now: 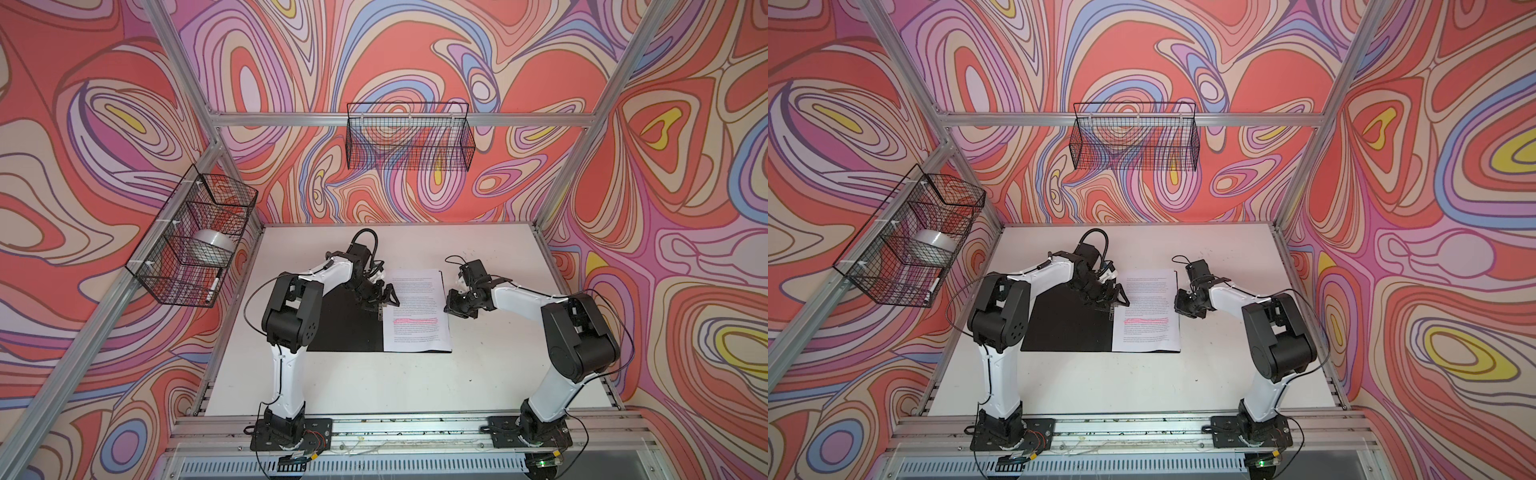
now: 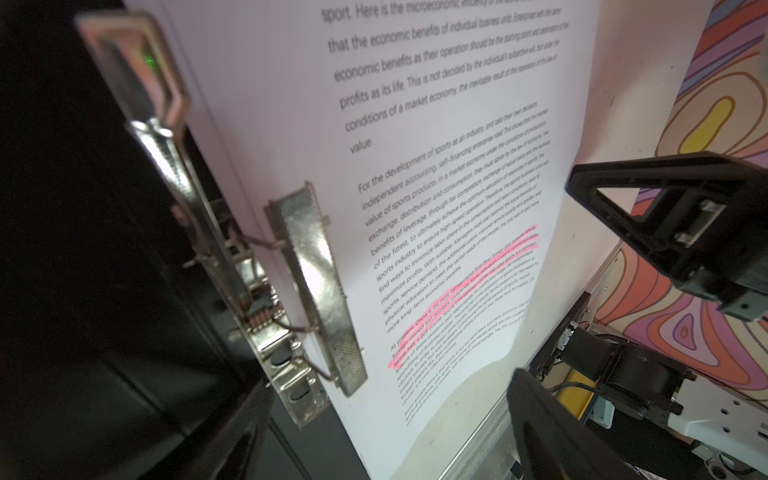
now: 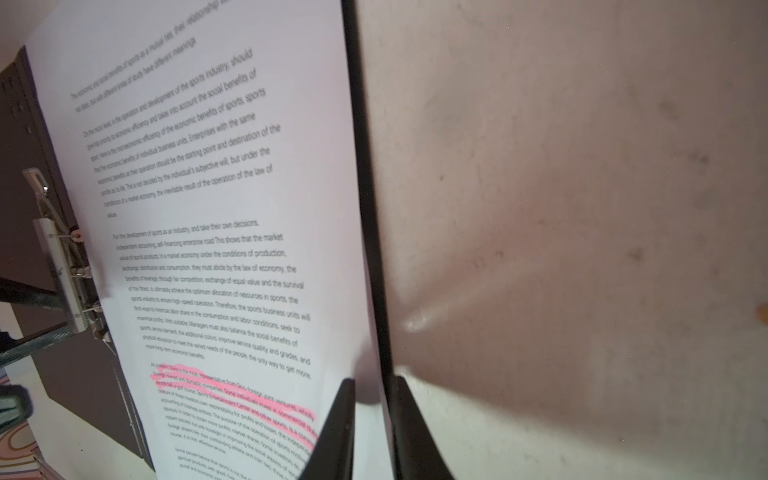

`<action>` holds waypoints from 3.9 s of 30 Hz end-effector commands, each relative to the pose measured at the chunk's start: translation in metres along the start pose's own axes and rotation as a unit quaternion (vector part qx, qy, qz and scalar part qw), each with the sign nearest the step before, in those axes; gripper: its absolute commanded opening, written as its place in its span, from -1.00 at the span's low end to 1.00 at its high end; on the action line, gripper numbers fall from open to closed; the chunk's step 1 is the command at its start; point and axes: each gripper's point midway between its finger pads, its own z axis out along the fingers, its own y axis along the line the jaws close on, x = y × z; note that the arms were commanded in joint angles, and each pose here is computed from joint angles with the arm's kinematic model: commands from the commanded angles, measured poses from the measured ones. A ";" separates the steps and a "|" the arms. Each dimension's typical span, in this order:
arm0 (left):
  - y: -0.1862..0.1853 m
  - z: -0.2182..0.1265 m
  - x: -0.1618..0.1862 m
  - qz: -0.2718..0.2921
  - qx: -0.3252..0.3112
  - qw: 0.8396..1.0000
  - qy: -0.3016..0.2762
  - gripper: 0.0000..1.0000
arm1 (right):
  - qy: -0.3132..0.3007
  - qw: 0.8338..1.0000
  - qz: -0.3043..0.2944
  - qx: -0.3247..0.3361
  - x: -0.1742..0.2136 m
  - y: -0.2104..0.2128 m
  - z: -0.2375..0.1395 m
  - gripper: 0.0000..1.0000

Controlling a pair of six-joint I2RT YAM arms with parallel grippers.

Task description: Put the files into the folder

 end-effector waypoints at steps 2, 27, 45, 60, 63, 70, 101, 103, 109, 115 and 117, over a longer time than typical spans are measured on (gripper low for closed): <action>-0.009 -0.001 0.005 -0.003 0.009 1.000 0.012 0.78 | 0.003 1.000 -0.004 -0.004 0.003 0.003 0.004 -0.69; -0.011 -0.007 0.005 0.007 0.003 1.000 0.013 0.78 | -0.027 1.000 -0.006 0.015 0.000 0.006 -0.024 -0.58; -0.007 -0.010 0.015 0.009 -0.004 1.000 0.022 0.78 | 0.050 0.998 0.034 -0.023 0.077 -0.001 -0.028 -0.55; -0.005 -0.009 0.017 0.007 -0.004 1.000 0.024 0.78 | 0.059 0.998 0.006 0.037 0.087 -0.002 -0.017 -0.53; -0.005 -0.009 0.018 0.007 -0.004 1.000 0.025 0.78 | 0.045 0.998 0.002 0.042 0.082 -0.001 -0.024 -0.52; -0.005 -0.009 0.018 0.009 -0.005 1.000 0.025 0.78 | 0.027 0.998 0.007 0.063 0.078 -0.008 -0.033 -0.46; -0.004 -0.006 0.019 0.004 -0.002 1.000 0.027 0.78 | 0.067 0.997 0.017 0.019 0.095 -0.001 -0.011 -0.51; -0.004 -0.006 0.019 0.003 -0.001 1.000 0.027 0.78 | 0.068 0.998 0.015 0.013 0.094 0.002 -0.011 -0.53; -0.004 -0.005 0.019 -0.002 0.004 1.000 0.028 0.78 | 0.070 0.997 0.011 0.008 0.094 0.003 -0.011 -0.56; -0.005 -0.006 0.020 -0.002 0.004 1.000 0.028 0.78 | 0.078 0.997 0.012 0.009 0.097 0.002 -0.007 -0.56; -0.006 -0.007 0.019 0.000 0.005 1.000 0.027 0.78 | 0.077 0.997 0.011 0.012 0.096 0.002 -0.007 -0.56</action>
